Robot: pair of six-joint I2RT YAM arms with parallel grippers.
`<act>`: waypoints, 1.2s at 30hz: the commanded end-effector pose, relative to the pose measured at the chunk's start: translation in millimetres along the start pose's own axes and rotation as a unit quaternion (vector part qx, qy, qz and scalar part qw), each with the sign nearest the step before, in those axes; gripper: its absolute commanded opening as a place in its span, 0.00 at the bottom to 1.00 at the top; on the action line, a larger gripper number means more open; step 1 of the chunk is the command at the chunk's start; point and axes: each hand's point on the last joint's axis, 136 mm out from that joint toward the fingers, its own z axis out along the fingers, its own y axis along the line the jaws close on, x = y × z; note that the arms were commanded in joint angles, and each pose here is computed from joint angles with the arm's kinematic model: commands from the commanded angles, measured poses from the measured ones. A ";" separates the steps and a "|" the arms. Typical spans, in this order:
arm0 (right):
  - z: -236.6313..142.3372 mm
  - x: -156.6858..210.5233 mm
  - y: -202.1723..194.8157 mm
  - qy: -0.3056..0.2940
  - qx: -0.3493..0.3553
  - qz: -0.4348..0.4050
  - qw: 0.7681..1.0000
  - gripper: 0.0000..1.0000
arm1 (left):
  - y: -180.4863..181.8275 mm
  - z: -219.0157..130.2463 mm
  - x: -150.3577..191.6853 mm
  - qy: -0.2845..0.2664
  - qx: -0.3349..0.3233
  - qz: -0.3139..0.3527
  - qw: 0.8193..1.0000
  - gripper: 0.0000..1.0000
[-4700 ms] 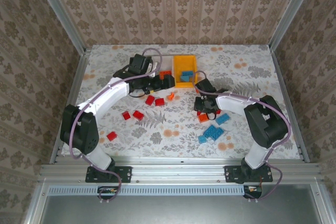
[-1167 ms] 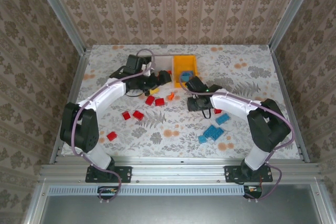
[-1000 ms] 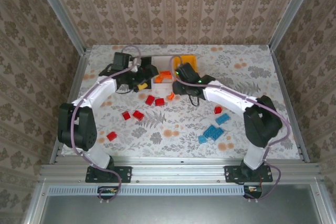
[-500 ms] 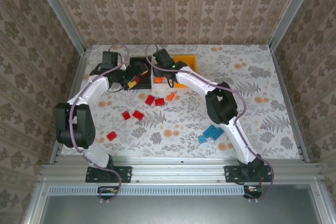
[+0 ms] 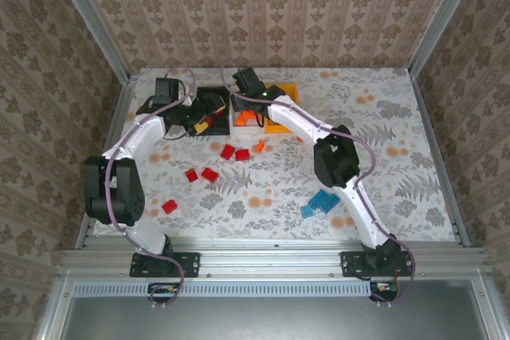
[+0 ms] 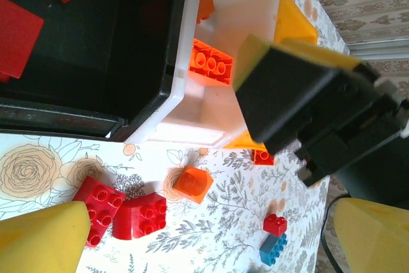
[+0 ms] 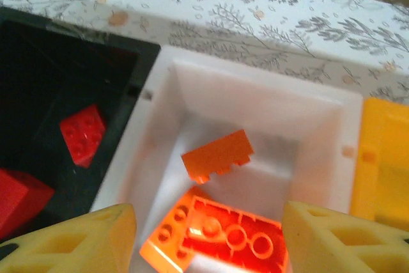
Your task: Sort the legos into containers by color
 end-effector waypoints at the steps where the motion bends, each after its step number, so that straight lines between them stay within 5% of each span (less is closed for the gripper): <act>1: -61.3 -16.0 -18.6 -0.039 0.018 0.016 0.999 0.62 | -8.2 4.1 9.8 0.013 0.011 0.003 1.000 1.00; 8: -117.7 96.6 -114.4 0.013 0.075 0.124 0.989 0.56 | -53.3 38.9 85.1 0.105 0.026 0.072 0.992 1.00; 15: -137.1 212.5 -170.0 0.125 0.111 0.169 0.971 0.69 | -73.5 69.9 163.5 0.198 0.036 0.108 0.974 0.99; 24: -140.6 251.7 -193.2 0.180 0.155 0.167 0.957 0.71 | -74.8 57.6 143.2 0.170 0.038 0.109 0.979 1.00; 36: -134.5 277.8 -191.4 0.206 0.144 0.180 0.951 0.60 | -71.6 49.4 124.9 0.149 0.040 0.095 0.984 1.00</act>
